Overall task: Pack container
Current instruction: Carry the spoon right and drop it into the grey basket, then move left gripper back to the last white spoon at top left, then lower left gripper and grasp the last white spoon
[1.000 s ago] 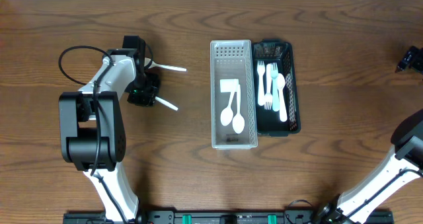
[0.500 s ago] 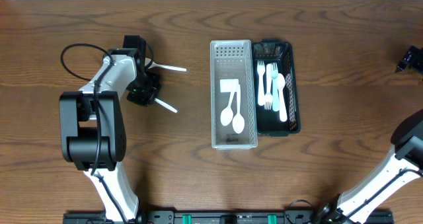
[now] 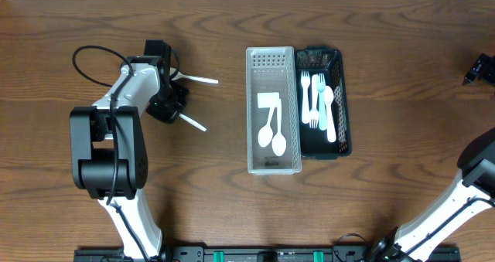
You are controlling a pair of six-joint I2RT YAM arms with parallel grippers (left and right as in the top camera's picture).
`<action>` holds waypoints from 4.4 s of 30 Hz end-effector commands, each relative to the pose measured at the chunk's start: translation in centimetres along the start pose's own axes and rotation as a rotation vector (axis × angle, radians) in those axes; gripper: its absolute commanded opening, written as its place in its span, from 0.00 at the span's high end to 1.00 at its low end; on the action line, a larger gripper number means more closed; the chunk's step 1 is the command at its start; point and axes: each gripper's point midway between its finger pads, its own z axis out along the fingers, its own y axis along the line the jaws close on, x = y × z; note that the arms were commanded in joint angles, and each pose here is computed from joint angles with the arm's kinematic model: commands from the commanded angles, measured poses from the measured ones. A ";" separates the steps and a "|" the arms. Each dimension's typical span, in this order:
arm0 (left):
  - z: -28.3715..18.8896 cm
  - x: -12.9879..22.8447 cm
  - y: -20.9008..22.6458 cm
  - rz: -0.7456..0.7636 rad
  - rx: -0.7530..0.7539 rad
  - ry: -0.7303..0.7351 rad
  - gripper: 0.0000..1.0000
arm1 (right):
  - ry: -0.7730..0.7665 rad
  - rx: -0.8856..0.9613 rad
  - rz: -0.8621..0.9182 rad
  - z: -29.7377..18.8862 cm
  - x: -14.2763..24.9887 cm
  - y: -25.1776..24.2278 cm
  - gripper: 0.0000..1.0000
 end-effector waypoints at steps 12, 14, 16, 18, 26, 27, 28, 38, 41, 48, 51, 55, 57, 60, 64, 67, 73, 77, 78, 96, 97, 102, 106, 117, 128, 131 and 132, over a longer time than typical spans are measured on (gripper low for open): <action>-13.0 1.3 -6.6 0.354 0.328 -0.286 0.94 | -0.022 0.001 0.012 -1.0 -0.1 0.0 0.01; -15.5 3.3 -8.0 0.424 0.404 -0.324 0.94 | -0.022 0.001 0.013 -1.0 -0.1 0.0 0.01; -17.8 5.8 -9.3 0.508 0.474 -0.356 0.94 | -0.022 0.001 0.013 -1.0 -0.1 0.0 0.01; -19.4 8.6 -10.3 0.600 0.528 -0.374 0.93 | -0.022 0.001 0.013 -1.0 -0.1 0.0 0.01; -18.9 18.0 -11.3 0.845 0.555 -0.306 0.94 | -0.022 0.001 0.013 -1.0 -0.1 0.0 0.01; -18.5 18.9 -11.3 0.868 0.550 -0.296 0.93 | -0.022 0.001 0.013 -1.0 -0.1 0.0 0.01; -18.3 19.6 -11.2 0.893 0.547 -0.290 0.93 | -0.022 0.001 0.013 -1.0 -0.1 0.0 0.01; -14.7 23.9 -10.4 1.022 0.461 -0.215 0.67 | -0.022 0.001 0.013 -1.0 -0.1 0.0 0.01; -14.4 24.1 -10.6 1.026 0.461 -0.214 0.50 | -0.022 0.001 0.012 -1.0 -0.1 0.1 0.01; -15.9 21.4 -12.6 1.041 0.514 -0.321 0.03 | -0.023 0.001 0.013 -1.0 -0.1 0.0 0.01; -17.3 18.3 -13.8 0.958 0.552 -0.369 0.02 | -0.022 0.001 0.013 -1.0 -0.1 0.0 0.01; -18.4 9.7 -13.1 0.475 0.542 -0.417 0.02 | -0.022 0.001 0.013 -1.0 -0.1 0.0 0.01; -18.6 6.7 -12.4 0.324 0.548 -0.410 0.02 | -0.023 0.001 0.013 -1.0 -0.1 0.0 0.01; -19.3 4.0 -11.8 0.290 0.555 -0.420 0.02 | -0.023 0.001 0.013 -1.0 -0.1 0.0 0.01; -20.1 3.0 -11.3 0.341 0.516 -0.469 0.02 | -0.022 0.001 0.015 -1.0 -0.1 -0.1 0.01; -19.6 2.0 -10.2 0.319 0.442 -0.507 0.02 | -0.022 0.001 0.015 -1.0 -0.1 -0.1 0.01; -16.7 1.2 -10.0 0.378 0.254 -0.411 0.02 | -0.022 0.001 0.012 -1.0 -0.1 0.0 0.01; -15.9 0.6 -11.4 0.434 0.156 -0.364 0.02 | -0.023 0.001 0.013 -1.0 -0.1 0.0 0.01; -16.0 0.3 -11.8 0.430 0.153 -0.363 0.02 | -0.022 0.001 0.013 -1.0 -0.1 0.0 0.01; -5.2 -2.9 -10.1 0.037 0.060 -0.047 0.02 | -0.022 0.001 0.013 -1.0 -0.1 0.0 0.01; -4.8 -2.8 -10.1 0.031 0.054 -0.043 0.02 | -0.023 0.001 0.013 -1.0 -0.1 0.0 0.01; -3.9 -2.6 -10.0 0.004 0.038 -0.033 0.02 | -0.022 0.001 0.013 -1.0 -0.1 0.0 0.01; -3.8 -2.6 -10.0 -0.003 0.037 -0.032 0.02 | -0.022 0.001 0.013 -1.0 -0.1 0.0 0.01; -2.7 -2.8 -9.7 -0.106 0.014 -0.023 0.02 | -0.022 0.001 0.013 -1.0 -0.1 0.0 0.01; -2.1 -3.6 -9.0 -0.223 0.001 -0.019 0.02 | -0.022 0.001 0.013 -1.0 -0.1 0.0 0.01; -2.1 -4.3 -8.7 -0.248 0.002 -0.019 0.02 | -0.023 0.001 0.013 -1.0 -0.1 0.0 0.01; -2.2 -4.5 -8.6 -0.253 0.002 -0.020 0.02 | -0.022 0.001 0.013 -1.0 -0.1 0.0 0.01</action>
